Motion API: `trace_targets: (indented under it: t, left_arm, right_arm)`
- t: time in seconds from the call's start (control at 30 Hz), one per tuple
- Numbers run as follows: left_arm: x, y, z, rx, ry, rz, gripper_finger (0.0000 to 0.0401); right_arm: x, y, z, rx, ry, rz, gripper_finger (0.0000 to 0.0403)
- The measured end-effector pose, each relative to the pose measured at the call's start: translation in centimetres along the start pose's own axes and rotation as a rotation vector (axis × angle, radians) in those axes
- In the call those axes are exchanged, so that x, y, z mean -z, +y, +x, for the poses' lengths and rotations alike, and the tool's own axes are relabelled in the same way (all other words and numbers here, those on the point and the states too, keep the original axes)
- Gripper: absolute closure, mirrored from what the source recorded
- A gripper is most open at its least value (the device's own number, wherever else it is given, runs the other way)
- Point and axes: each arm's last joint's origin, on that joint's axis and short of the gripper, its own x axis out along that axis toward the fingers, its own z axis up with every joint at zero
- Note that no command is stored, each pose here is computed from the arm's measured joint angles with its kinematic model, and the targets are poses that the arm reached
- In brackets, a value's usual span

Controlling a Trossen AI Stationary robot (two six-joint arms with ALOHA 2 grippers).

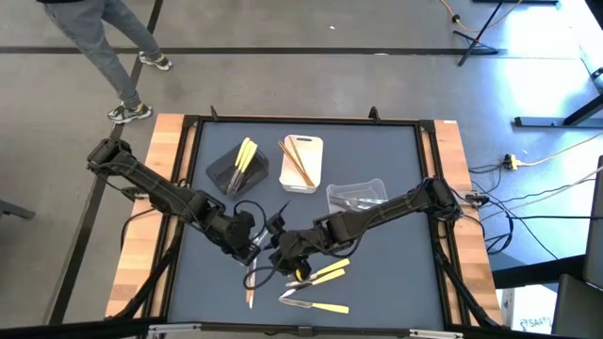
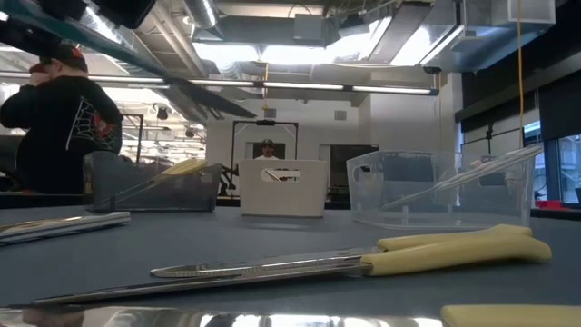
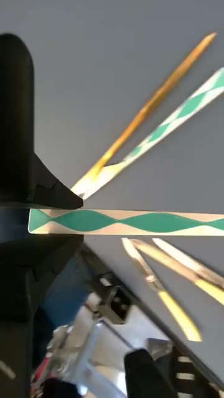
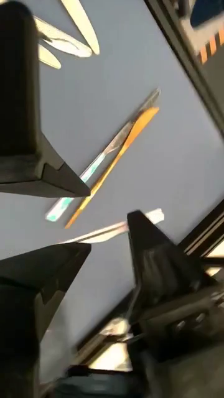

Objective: Sort silverware by color (type)
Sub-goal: Put the left green knife into the transparent bin

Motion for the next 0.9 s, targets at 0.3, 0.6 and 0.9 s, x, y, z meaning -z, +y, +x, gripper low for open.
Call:
trace_targets:
  t: [0.3, 0.6, 0.9]
  left_arm:
    - [-1.1, -0.1, -0.2, -0.037, -0.373, 0.152, 0.0358]
    - [-2.8, -1.7, -1.0, 0.030, -0.729, 0.287, 0.0358]
    - [-3.5, -3.6, -2.0, 0.097, -0.973, 0.384, 0.0358]
  right_arm:
    - [0.3, 1.5, -2.7, 0.057, 0.205, 0.230, 0.0285]
    - [0.2, 0.8, -9.1, 0.125, 0.278, 0.394, 0.0285]
    - [3.1, 0.6, -12.4, 0.507, 0.192, 0.677, 0.0285]
